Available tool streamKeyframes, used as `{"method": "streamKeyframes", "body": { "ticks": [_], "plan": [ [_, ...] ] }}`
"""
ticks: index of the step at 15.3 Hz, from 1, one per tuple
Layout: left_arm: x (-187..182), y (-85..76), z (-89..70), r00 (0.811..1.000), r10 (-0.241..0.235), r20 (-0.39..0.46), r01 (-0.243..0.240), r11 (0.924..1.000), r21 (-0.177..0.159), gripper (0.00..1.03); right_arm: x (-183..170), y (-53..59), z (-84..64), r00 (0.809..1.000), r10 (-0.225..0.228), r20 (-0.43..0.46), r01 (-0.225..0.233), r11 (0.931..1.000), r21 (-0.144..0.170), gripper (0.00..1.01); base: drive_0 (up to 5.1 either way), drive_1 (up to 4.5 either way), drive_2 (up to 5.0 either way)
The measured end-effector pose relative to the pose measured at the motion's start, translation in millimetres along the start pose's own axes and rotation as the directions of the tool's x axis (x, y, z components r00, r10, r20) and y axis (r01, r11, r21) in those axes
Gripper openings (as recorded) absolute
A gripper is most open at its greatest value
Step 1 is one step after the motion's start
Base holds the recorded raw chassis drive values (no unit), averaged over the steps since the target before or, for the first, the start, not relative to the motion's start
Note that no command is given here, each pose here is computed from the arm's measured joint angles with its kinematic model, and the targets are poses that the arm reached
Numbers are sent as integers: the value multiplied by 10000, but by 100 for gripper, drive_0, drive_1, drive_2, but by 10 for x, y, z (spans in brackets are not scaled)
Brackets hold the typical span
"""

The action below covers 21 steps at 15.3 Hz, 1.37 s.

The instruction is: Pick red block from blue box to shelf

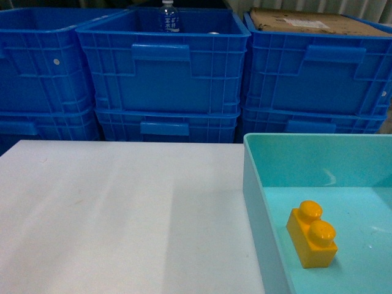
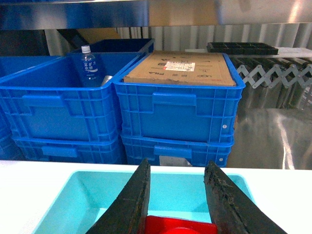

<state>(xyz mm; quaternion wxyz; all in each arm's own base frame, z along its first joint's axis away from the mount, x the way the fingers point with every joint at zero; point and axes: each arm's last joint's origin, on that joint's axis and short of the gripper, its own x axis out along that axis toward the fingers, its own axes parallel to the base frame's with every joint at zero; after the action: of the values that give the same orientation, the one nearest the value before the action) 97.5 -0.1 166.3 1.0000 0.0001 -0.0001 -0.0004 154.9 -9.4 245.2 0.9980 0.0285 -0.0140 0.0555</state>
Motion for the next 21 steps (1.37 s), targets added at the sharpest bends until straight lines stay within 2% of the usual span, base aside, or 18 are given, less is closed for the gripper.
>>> {"method": "streamKeyframes", "body": {
  "ticks": [2, 5, 10, 12, 14, 16, 21],
  "plan": [
    [0, 0, 0, 10000, 0, 0, 0, 10000, 0, 98, -45, 77, -47, 9999, 55, 87, -54, 10000, -46, 28, 0, 0, 0],
    [0, 0, 0, 10000, 0, -4, 0, 10000, 0, 98, -60, 85, -96, 9999, -173, -9, 173, 9998, -40, 28, 0, 0, 0],
    [0, 0, 0, 10000, 0, 0, 0, 10000, 0, 98, -92, 120, -182, 9997, -204, 116, 205, 9998, -77, 28, 0, 0, 0],
    [0, 0, 0, 10000, 0, -4, 0, 10000, 0, 98, -93, 90, -176, 9991, -387, 172, 389, 9992, -84, 28, 0, 0, 0],
    [0, 0, 0, 10000, 0, 0, 0, 10000, 0, 98, -77, 13, -168, 9971, -689, 332, 691, 9976, -41, 28, 0, 0, 0],
    [0, 0, 0, 10000, 0, 0, 0, 10000, 0, 98, -71, -64, -177, 9962, -831, 246, 826, 9964, 203, 28, 0, 0, 0],
    [0, 0, 0, 10000, 0, 0, 0, 10000, 0, 98, -67, -37, -173, 9976, -635, 272, 627, 9976, 308, 28, 0, 0, 0]
  ]
}}
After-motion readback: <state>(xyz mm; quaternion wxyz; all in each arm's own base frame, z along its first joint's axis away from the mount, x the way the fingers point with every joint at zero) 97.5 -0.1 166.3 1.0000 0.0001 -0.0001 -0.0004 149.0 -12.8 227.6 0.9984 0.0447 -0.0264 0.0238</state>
